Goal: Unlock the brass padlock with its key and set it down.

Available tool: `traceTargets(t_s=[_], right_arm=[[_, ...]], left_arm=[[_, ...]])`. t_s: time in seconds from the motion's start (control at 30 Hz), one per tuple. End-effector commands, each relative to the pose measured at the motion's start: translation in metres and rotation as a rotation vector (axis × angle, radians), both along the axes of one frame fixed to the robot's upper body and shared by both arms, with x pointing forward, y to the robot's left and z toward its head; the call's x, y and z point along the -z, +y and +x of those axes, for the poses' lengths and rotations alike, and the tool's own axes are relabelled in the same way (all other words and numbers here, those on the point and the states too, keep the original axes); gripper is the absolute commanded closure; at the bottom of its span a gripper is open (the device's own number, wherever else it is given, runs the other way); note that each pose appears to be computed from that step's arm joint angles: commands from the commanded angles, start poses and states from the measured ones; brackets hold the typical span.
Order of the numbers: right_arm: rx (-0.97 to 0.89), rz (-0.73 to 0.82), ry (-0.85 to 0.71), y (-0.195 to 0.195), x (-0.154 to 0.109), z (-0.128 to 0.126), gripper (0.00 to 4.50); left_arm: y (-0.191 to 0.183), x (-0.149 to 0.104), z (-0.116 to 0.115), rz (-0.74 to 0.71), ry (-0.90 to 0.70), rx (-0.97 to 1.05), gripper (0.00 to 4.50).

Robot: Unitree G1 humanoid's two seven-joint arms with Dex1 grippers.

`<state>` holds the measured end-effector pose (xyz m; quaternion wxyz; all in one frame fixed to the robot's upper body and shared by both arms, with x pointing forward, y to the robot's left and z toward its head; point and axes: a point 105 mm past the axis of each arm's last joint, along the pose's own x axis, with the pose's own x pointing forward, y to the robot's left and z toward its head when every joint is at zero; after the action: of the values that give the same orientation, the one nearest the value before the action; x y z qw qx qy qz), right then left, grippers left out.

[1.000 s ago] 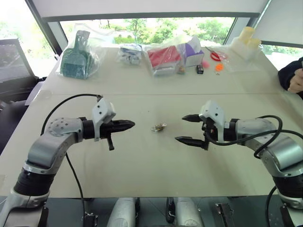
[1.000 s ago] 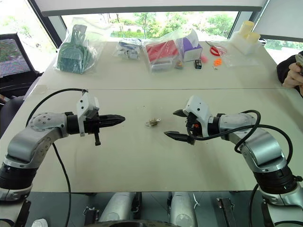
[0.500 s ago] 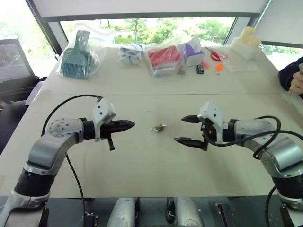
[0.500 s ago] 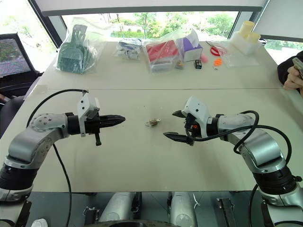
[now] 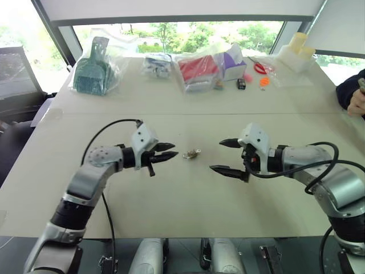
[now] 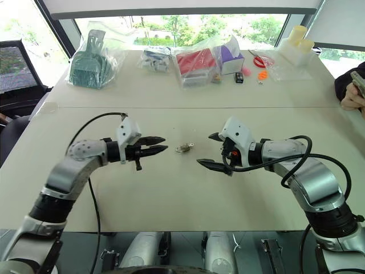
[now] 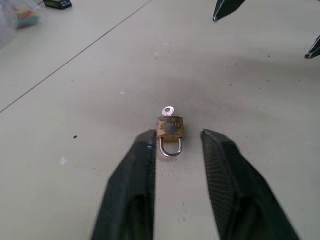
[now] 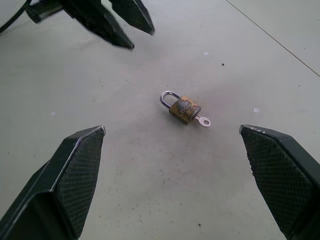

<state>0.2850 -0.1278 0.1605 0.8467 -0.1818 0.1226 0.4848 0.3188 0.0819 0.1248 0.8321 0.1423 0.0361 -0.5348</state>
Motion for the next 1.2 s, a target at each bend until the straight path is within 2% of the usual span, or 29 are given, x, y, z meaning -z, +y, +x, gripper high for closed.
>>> traceTargets(t_s=[0.03,0.13,0.17,0.53,0.63,0.87,0.9,1.03,1.13,1.2], right_arm=[[0.0,0.02,-0.062,0.004,-0.011,-0.003,0.0],[0.005,0.022,-0.064,0.005,-0.01,-0.004,0.0],[0.007,0.021,-0.065,0.005,-0.01,-0.004,0.0],[0.024,0.016,-0.072,0.004,-0.01,-0.007,0.0],[0.023,0.012,-0.076,0.004,-0.01,-0.006,0.0],[0.016,0.008,-0.08,0.005,-0.01,-0.005,0.0],[0.012,0.008,-0.079,0.006,-0.01,-0.005,0.0],[0.001,-0.005,-0.115,0.01,-0.011,-0.003,0.0],[-0.041,-0.138,-0.231,0.018,-0.001,0.007,0.0],[-0.068,-0.166,-0.262,0.022,0.002,0.01,0.0]], left_arm=[[-0.017,-0.003,0.016,-0.012,-0.098,-0.021,1.42],[-0.026,0.006,0.021,-0.01,-0.104,-0.012,0.2],[-0.028,0.009,0.022,-0.006,-0.105,-0.006,0.04],[-0.03,0.046,0.034,0.067,-0.099,-0.039,0.04],[-0.03,0.05,0.034,0.069,-0.103,-0.035,0.92],[-0.031,0.055,0.034,0.067,-0.096,-0.025,4.26],[-0.03,0.055,0.035,0.066,-0.095,-0.025,4.44],[-0.023,0.047,0.032,0.061,-0.093,0.003,4.44],[-0.002,0.027,0.018,0.071,-0.07,0.102,4.44],[0.004,0.018,0.014,0.073,-0.063,0.132,4.44]])
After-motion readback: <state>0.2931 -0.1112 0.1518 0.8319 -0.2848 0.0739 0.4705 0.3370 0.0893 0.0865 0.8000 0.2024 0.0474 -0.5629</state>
